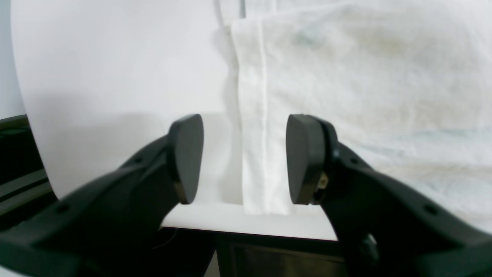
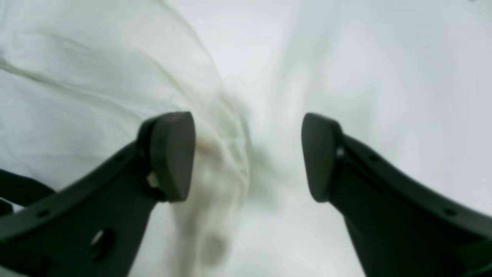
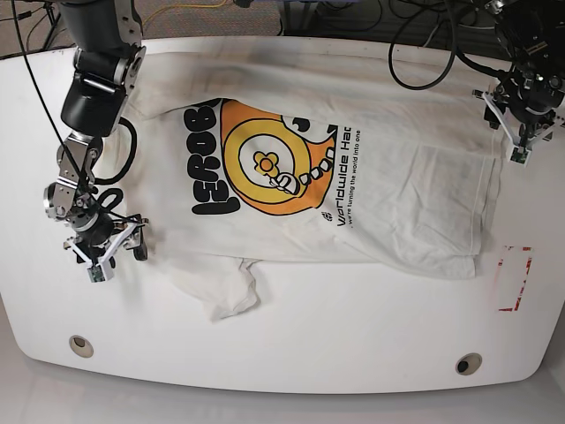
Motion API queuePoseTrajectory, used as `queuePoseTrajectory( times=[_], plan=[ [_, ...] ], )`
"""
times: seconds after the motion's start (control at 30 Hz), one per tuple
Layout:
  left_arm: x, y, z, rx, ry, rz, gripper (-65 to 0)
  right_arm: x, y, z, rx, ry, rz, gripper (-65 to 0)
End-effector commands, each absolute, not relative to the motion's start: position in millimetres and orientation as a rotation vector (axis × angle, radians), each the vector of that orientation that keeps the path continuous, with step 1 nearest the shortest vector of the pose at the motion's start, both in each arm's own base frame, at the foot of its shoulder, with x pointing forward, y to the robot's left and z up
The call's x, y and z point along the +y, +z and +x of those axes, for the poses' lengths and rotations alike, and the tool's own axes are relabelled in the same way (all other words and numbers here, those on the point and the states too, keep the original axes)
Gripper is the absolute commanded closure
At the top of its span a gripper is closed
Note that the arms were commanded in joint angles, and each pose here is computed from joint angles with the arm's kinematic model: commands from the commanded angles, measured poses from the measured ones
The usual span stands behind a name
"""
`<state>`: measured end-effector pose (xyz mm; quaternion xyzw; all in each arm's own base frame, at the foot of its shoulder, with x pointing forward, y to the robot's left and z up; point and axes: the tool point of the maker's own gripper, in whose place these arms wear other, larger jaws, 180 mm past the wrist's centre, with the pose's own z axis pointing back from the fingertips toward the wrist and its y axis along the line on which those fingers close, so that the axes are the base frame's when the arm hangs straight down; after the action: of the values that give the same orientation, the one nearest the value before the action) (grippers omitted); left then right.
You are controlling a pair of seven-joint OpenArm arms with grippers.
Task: Layout the t-shirt on the table in an organized manner, then fold the t-shirt properly
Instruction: 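Release the left gripper and lower it to the shirt's hem corner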
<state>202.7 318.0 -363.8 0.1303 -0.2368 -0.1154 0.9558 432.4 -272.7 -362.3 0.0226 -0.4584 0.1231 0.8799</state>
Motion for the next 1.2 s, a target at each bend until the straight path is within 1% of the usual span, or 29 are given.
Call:
queuePoseTrajectory(
  times=[0.0, 0.07, 0.2, 0.3, 0.43, 0.6, 0.77, 0.93, 1.17],
  plan=[
    [329, -345, 212, -0.538, -0.214, 0.304, -30.7, -271, -327, 448, -1.038, 0.277, 0.018, -41.7],
    [332, -334, 223, -0.589, -0.172, 0.306, -30.7, -265, -319, 450, -1.050, 0.289, 0.012, -41.7],
    [348, -317, 234, -0.620, -0.081, 0.331, -31.0, -251, -315, 454, -1.066, 0.291, 0.032, -41.7],
    [362, -293, 254, -0.690, -0.013, 0.353, -31.0, -246, -307, 462, -1.088, 0.289, 0.044, -41.7],
    [366, -279, 275, -0.750, 0.026, 0.335, -31.1, -235, -322, 465, -1.057, 0.265, 0.094, -41.7],
    [373, -265, 303, -0.811, 0.050, 0.308, -31.1, -243, -331, 471, -1.023, 0.234, 0.116, -41.7],
    [377, -262, 327, -0.829, 0.064, 0.257, -31.1, -254, -344, 469, -1.020, 0.195, 0.143, -41.7],
    [385, -256, 335, -0.834, 0.060, 0.258, -31.1, -260, -359, 466, -1.029, 0.155, 0.175, -41.7],
    [379, -257, 338, -0.828, 0.035, 0.256, -31.0, -262, -373, 461, -1.040, 0.112, 0.209, -41.7]
  ],
)
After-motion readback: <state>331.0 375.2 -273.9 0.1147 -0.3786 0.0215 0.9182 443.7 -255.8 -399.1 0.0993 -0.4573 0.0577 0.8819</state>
